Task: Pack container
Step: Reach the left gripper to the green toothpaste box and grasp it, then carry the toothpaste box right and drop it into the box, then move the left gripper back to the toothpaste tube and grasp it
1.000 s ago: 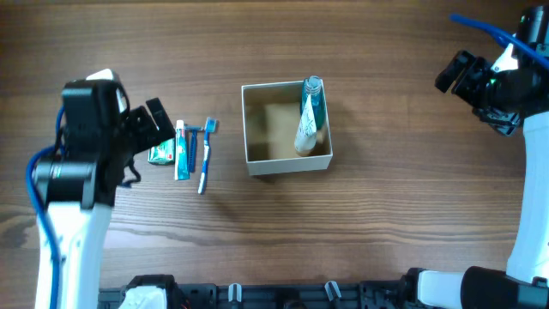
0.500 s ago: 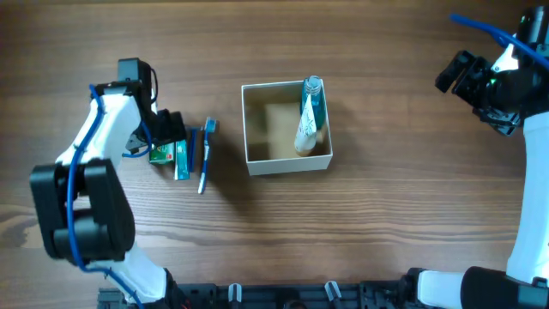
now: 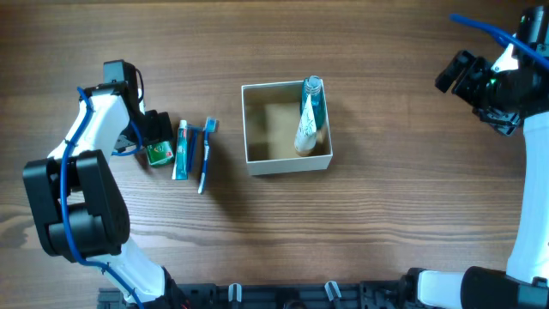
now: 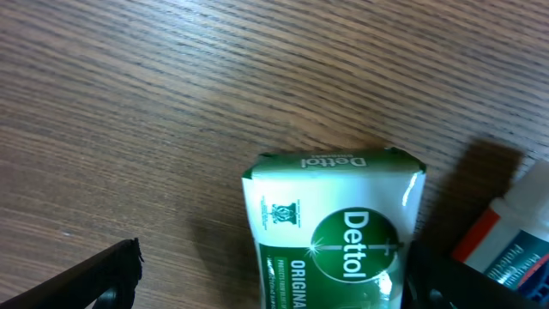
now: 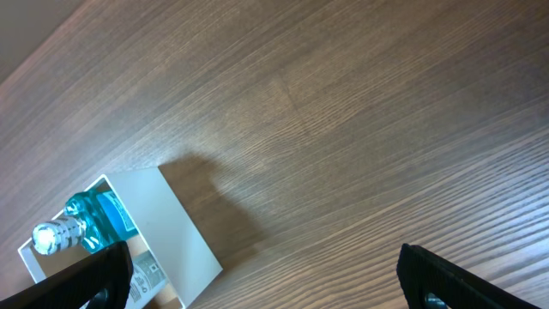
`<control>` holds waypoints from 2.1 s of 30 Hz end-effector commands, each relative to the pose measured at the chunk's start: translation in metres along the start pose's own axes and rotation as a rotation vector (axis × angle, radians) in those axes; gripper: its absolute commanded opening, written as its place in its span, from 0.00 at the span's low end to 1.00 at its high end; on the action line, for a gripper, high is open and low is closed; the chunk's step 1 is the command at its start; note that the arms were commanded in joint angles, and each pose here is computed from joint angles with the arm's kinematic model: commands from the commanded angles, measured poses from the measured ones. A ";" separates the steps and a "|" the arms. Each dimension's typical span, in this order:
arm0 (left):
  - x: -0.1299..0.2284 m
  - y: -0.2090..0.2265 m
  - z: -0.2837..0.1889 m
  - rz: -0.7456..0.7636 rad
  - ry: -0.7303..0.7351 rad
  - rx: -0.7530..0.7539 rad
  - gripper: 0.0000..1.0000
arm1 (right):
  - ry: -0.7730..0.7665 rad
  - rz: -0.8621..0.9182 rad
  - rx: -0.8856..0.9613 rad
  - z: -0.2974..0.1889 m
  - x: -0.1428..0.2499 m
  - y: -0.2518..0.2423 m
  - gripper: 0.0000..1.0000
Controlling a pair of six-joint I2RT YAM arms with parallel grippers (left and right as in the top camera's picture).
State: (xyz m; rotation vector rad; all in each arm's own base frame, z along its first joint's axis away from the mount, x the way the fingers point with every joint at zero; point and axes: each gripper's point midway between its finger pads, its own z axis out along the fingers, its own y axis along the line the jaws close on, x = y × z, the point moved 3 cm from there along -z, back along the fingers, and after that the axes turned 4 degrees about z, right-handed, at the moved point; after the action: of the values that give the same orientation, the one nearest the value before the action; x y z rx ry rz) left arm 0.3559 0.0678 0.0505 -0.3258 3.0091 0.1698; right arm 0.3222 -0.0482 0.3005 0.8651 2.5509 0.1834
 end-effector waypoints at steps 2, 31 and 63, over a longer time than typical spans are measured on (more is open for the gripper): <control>0.005 -0.006 0.013 0.037 0.047 0.038 0.99 | 0.001 0.013 -0.009 -0.001 0.000 0.001 1.00; 0.021 -0.134 -0.192 0.085 -0.311 0.551 0.51 | 0.001 0.013 -0.009 -0.001 0.000 0.001 1.00; 0.041 -0.088 -0.132 -0.127 -0.171 0.087 0.92 | -0.004 0.012 -0.012 -0.001 -0.002 0.002 1.00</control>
State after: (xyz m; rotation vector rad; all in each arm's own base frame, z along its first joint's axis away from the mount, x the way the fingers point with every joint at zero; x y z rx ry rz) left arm 0.3213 -0.0884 0.1960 -0.2998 2.7503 -0.1180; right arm 0.3231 -0.0483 0.3010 0.8633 2.5467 0.1847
